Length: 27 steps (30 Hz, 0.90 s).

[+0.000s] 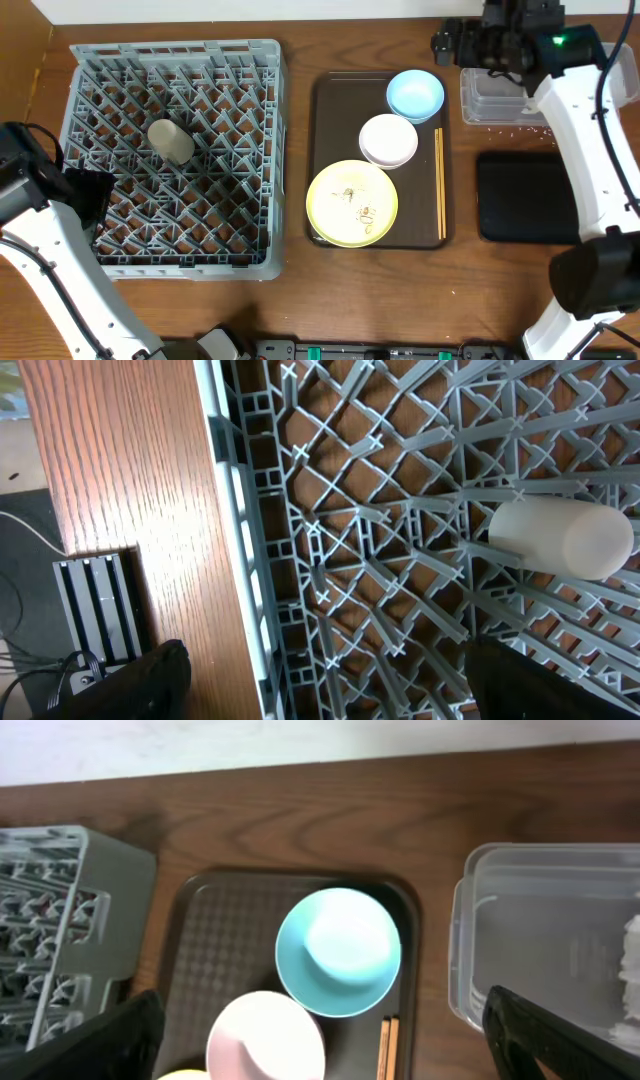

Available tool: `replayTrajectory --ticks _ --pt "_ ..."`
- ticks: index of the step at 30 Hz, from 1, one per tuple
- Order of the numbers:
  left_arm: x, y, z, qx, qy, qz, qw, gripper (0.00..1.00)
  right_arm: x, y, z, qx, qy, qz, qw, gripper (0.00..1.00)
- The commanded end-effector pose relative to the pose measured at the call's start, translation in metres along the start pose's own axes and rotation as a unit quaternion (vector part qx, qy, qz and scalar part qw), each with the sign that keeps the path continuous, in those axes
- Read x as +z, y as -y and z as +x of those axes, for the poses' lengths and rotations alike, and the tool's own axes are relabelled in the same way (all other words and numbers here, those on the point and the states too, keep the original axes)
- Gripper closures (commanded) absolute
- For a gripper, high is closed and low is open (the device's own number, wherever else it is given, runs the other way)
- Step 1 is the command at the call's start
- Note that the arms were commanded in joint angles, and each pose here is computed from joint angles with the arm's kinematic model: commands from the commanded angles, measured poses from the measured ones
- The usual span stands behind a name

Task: Sort waste into correct bins and load items into the dishwasher
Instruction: 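Reach the right gripper to the light-blue bowl on the tray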

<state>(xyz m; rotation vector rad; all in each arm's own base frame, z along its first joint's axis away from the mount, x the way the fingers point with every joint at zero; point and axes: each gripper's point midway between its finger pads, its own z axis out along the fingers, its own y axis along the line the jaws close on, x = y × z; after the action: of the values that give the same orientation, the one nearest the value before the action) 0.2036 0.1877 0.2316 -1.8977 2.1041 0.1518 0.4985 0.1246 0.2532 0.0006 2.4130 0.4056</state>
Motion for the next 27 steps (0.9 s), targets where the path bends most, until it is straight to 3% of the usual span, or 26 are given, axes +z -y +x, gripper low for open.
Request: replayTrajectory --ticks 1,14,19,27 --pt "-0.001 -0.002 0.000 -0.009 0.000 0.000 1.000 0.11 0.016 -0.010 0.005 -0.010 -0.001 0.008 1.000 0.01" --pt "-0.001 -0.002 0.000 -0.009 0.000 0.000 1.000 0.11 0.115 -0.020 0.086 -0.031 -0.125 0.023 0.991 0.01" --pt "-0.001 -0.002 0.000 -0.009 0.000 0.000 1.000 0.11 0.132 -0.018 0.099 -0.032 -0.141 0.026 0.989 0.24" --pt "-0.001 -0.002 0.000 -0.009 0.000 0.000 1.000 0.11 0.172 -0.032 0.106 -0.047 -0.121 0.010 0.992 0.34"
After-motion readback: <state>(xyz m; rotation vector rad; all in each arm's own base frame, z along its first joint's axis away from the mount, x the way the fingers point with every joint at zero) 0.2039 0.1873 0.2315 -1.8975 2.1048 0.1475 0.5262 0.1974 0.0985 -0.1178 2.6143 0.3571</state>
